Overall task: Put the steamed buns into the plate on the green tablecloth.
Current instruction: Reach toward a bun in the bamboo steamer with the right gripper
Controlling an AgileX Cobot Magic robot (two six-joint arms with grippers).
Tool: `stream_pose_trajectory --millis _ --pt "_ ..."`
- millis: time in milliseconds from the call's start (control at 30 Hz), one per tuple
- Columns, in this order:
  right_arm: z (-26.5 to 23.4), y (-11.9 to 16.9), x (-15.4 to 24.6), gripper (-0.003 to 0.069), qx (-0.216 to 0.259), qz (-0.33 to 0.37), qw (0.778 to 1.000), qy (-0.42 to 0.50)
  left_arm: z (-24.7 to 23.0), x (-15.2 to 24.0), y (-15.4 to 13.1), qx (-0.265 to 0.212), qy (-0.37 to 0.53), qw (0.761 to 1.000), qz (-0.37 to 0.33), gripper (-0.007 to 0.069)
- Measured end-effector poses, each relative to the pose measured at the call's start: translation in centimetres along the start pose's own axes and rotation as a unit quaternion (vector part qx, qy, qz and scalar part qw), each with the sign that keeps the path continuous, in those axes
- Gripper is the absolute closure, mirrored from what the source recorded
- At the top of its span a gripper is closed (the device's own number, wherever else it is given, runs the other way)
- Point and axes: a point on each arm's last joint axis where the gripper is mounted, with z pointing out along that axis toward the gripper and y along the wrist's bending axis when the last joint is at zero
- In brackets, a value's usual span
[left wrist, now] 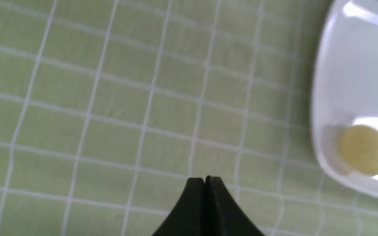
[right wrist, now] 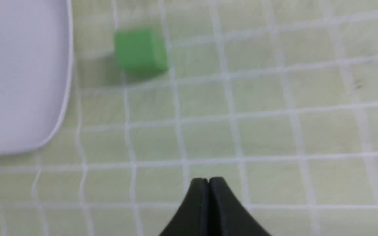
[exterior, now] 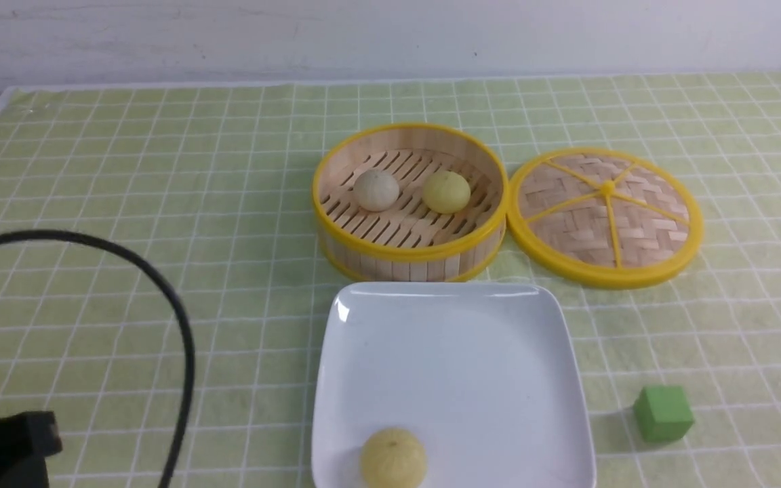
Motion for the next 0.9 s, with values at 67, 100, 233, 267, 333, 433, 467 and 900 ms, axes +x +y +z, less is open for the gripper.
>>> stream_pose_trajectory --millis 67,100,233,267,333,433,467,900 --pt "1.4 1.0 -0.8 0.0645 -0.060 -0.028 0.997 0.034 1.6 -0.9 -0.1 -0.020 0.045 0.999 0.021 0.0623" --pt "1.7 1.6 -1.4 0.0630 -0.094 -0.036 0.994 0.036 2.3 -1.2 -0.1 -0.024 0.060 0.997 0.029 0.0623" --pt "2.8 3.9 -4.5 0.0501 -0.185 -0.095 0.978 0.031 5.0 -2.3 -0.4 -0.022 0.101 0.994 0.048 0.0623" --pt "3.0 4.5 -5.3 0.0459 -0.196 -0.105 0.975 0.026 5.3 -2.5 -0.5 -0.017 0.101 0.994 0.047 0.0623" --pt "3.6 5.5 -6.8 0.0382 -0.207 -0.118 0.971 0.019 5.6 -2.7 -0.7 -0.010 0.095 0.994 0.047 0.0623" --pt "4.7 7.4 -9.0 0.0284 -0.211 -0.144 0.967 0.006 5.7 -3.1 -0.8 -0.004 0.076 0.996 0.046 0.0622" --pt "4.8 7.5 -9.2 0.0278 -0.210 -0.146 0.967 0.006 5.7 -3.1 -0.8 -0.003 0.076 0.996 0.046 0.0622" --pt "14.8 13.4 -21.3 0.0205 -0.119 -0.237 0.964 -0.020 5.7 -3.5 -1.2 0.014 0.053 0.998 0.033 0.0510"
